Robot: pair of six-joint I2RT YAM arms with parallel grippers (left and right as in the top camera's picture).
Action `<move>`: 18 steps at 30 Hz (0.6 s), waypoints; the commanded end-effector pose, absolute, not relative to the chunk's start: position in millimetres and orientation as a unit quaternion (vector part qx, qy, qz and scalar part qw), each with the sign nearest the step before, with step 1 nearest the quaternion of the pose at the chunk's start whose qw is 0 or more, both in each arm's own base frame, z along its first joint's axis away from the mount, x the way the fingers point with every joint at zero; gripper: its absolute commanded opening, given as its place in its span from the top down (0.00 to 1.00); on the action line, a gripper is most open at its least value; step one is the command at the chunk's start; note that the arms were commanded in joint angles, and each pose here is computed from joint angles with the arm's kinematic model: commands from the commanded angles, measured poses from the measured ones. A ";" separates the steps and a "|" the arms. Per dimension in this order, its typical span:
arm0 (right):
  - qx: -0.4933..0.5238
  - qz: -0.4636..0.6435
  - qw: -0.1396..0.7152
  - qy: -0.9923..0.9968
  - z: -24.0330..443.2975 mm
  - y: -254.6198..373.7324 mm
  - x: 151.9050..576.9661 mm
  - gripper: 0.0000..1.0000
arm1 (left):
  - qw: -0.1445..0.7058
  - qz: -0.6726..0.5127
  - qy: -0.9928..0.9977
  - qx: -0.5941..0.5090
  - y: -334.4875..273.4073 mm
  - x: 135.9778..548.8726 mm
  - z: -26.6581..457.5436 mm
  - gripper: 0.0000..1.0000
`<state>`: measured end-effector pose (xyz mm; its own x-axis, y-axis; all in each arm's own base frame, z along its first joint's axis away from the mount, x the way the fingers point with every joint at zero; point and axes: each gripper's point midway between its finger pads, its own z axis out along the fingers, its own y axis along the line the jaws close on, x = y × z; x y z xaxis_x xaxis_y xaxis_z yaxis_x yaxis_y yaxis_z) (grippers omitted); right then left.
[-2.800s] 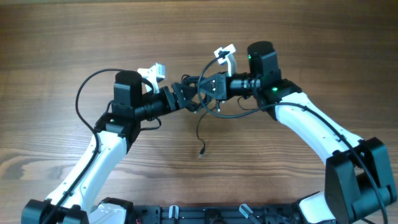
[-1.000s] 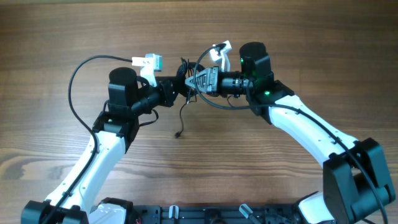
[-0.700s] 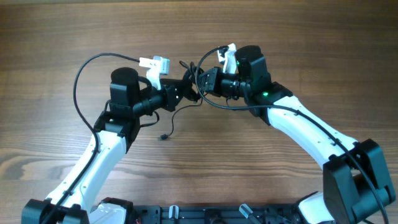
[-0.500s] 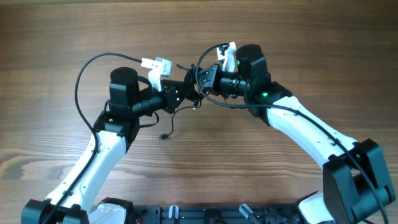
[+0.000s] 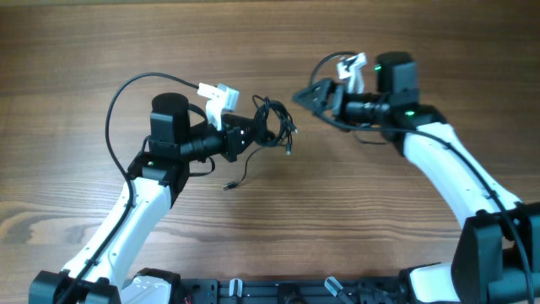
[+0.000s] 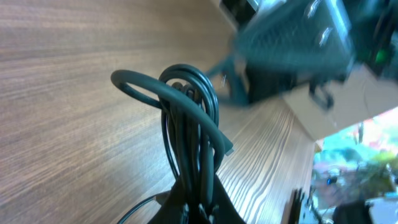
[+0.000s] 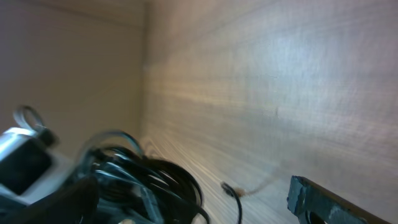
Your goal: Untangle cables
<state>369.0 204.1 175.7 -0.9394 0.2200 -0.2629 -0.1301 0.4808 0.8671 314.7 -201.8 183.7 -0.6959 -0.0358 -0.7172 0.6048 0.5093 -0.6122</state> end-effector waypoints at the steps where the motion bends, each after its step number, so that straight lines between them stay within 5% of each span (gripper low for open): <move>1: -0.176 0.540 0.269 0.778 215.7 208.2 355.0 0.00 | 0.350 -0.455 0.782 0.242 -203.9 301.2 183.2 0.96; 3: -0.352 0.502 0.339 0.714 210.9 218.5 332.9 0.01 | 0.324 -0.512 0.743 0.283 -214.8 277.2 195.5 0.96; 5: -0.392 0.490 0.340 0.700 203.5 224.2 321.7 0.07 | 0.314 -0.546 0.708 0.319 -219.7 261.0 205.7 0.96; 6: -0.402 0.492 0.331 0.697 200.6 229.6 314.3 0.26 | 0.308 -0.558 0.699 0.325 -220.7 256.2 208.8 0.96; 9: -0.417 0.505 0.306 0.691 198.2 246.8 297.6 0.42 | 0.298 -0.575 0.684 0.334 -222.0 248.5 213.7 0.95; 12: -0.424 0.513 0.292 0.687 198.4 258.1 288.1 0.88 | 0.299 -0.575 0.685 0.333 -221.9 248.7 213.6 0.92; 14: -0.379 0.533 0.259 0.711 199.8 260.4 288.1 0.96 | 0.307 -0.560 0.698 0.326 -220.9 255.2 209.3 0.75; 15: -0.349 0.542 0.239 0.725 200.5 260.6 289.2 0.96 | 0.314 -0.545 0.709 0.318 -219.6 261.4 205.2 0.37; 16: -0.331 0.540 0.232 0.738 198.9 260.2 292.4 0.96 | 0.317 -0.540 0.713 0.316 -219.1 263.4 204.0 0.14; 17: -0.279 0.520 0.220 0.777 190.2 256.9 304.4 0.96 | 0.314 -0.539 0.720 0.306 -218.6 265.4 202.8 0.00; 18: -0.214 0.492 0.208 0.817 178.8 250.6 317.9 0.96 | 0.309 -0.536 0.731 0.289 -217.7 268.7 200.7 0.00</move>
<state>297.1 257.9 189.4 -0.6381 -0.2533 -0.7271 -0.7700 0.2064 0.6038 261.4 -218.9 198.5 -0.6310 0.1075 -0.7683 0.7699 0.2092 -0.6029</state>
